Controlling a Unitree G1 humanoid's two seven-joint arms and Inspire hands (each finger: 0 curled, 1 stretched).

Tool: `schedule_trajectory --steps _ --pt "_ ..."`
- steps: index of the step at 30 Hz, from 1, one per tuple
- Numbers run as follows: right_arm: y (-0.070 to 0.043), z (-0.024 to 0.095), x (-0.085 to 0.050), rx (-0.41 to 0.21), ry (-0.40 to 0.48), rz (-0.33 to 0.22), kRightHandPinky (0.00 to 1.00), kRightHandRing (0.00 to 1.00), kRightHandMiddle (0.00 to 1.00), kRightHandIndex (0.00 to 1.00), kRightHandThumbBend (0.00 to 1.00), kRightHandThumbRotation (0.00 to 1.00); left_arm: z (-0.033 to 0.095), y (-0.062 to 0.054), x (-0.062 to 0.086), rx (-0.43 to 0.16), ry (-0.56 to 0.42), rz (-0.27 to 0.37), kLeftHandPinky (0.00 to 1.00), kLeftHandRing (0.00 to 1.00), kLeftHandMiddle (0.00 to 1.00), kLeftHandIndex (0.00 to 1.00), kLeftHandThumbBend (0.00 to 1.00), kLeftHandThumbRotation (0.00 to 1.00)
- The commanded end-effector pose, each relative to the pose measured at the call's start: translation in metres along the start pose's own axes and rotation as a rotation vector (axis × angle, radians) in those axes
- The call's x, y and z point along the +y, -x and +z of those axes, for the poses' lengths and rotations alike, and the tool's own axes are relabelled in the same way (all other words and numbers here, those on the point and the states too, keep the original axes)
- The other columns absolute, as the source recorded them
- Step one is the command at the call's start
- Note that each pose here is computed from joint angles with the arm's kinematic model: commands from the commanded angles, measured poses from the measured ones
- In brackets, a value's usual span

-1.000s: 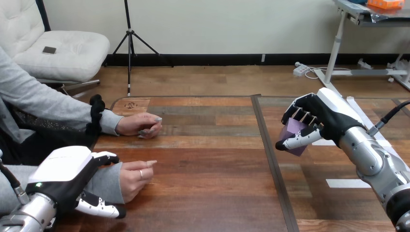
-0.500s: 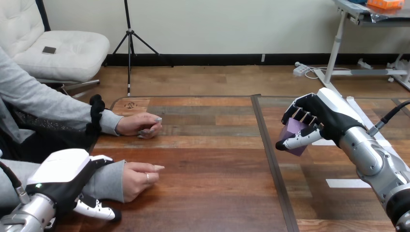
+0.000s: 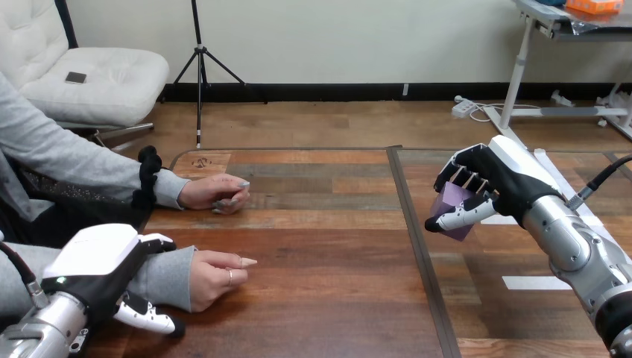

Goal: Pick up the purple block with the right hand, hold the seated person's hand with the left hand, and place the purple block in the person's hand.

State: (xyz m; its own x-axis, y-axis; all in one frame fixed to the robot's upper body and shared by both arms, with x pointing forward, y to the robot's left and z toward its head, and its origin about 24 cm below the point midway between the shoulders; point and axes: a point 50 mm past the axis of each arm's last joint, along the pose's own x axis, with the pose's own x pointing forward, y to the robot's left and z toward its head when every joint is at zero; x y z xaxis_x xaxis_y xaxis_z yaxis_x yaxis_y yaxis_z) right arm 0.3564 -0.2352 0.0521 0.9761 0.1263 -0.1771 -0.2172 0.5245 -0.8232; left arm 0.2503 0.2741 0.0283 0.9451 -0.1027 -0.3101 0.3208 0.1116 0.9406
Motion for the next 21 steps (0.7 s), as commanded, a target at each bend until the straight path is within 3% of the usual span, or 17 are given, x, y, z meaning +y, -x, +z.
schedule_trajectory --steps 1,15,21 --pt "-0.0043 0.009 -0.0223 -0.036 -0.01 -0.071 0.4 0.44 0.47 0.47 0.77 0.0 -0.0057 -0.007 0.0164 0.017 -0.053 0.052 0.77 0.8 0.81 0.8 1.0 0.31" --pt "-0.0038 0.008 -0.0212 -0.032 -0.021 -0.076 0.4 0.44 0.47 0.47 0.78 0.0 -0.0067 -0.011 0.0129 0.022 -0.047 0.087 0.7 0.75 0.76 0.75 0.99 0.22" --pt "-0.0037 0.0075 -0.0209 -0.028 -0.022 -0.074 0.4 0.44 0.47 0.47 0.77 0.0 -0.0035 -0.0132 0.0143 0.036 -0.017 0.09 0.58 0.67 0.71 0.7 0.96 0.13"
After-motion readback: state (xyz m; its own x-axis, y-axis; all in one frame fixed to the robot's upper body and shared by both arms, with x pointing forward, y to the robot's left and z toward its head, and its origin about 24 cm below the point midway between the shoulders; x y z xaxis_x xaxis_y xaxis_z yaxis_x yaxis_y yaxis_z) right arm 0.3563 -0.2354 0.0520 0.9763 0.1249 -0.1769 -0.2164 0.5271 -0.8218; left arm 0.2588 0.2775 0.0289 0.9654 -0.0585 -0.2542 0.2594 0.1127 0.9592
